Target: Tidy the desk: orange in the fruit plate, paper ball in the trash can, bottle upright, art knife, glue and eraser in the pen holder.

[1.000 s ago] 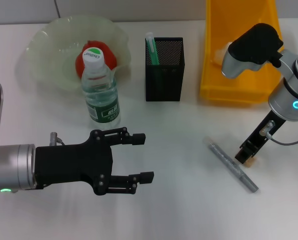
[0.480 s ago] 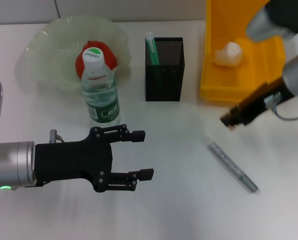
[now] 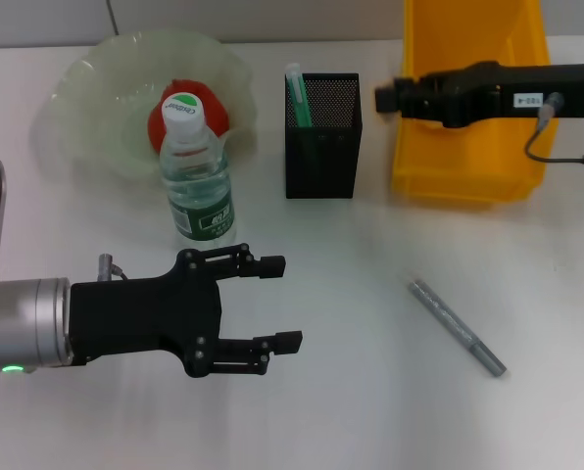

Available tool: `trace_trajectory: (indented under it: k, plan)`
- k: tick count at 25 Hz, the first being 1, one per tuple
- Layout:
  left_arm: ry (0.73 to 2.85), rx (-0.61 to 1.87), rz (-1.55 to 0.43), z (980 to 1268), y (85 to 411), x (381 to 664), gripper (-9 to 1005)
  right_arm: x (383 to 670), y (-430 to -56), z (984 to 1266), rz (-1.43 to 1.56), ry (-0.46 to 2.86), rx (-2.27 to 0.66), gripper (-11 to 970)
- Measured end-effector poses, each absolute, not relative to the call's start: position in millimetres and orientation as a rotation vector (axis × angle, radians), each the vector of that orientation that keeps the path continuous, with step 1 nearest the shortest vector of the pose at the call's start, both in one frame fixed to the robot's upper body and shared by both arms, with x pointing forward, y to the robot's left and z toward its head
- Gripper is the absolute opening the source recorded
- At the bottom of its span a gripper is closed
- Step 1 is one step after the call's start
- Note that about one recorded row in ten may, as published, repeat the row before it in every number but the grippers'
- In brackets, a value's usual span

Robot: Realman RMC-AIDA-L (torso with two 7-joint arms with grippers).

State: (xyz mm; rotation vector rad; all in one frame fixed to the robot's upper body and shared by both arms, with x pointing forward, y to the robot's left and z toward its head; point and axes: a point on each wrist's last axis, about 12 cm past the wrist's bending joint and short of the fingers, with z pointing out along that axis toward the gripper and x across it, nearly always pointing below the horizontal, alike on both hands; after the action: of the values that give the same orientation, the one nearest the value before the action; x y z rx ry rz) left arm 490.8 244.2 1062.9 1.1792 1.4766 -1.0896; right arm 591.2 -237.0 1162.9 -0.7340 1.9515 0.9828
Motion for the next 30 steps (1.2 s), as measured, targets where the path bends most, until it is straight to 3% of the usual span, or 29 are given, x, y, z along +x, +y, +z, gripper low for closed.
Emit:
trace_trajectory:
  k: [1,8,16,30]
  plan:
    - [1.478,1.176,-1.089,1063,245,490,800,593,-236,1150,1.002,1.884,-0.708,255]
    - [1.476,1.181,-1.091,1063,244,491,799,600,-224,1128,0.946,1.7,-0.727,255]
    - [1.475,1.184,-1.097,1063,243,490,799,608,-209,1103,0.823,1.71,-0.79,264]
    - [1.476,1.181,-1.101,1062,243,489,799,610,-208,1099,0.787,1.725,-0.795,281]
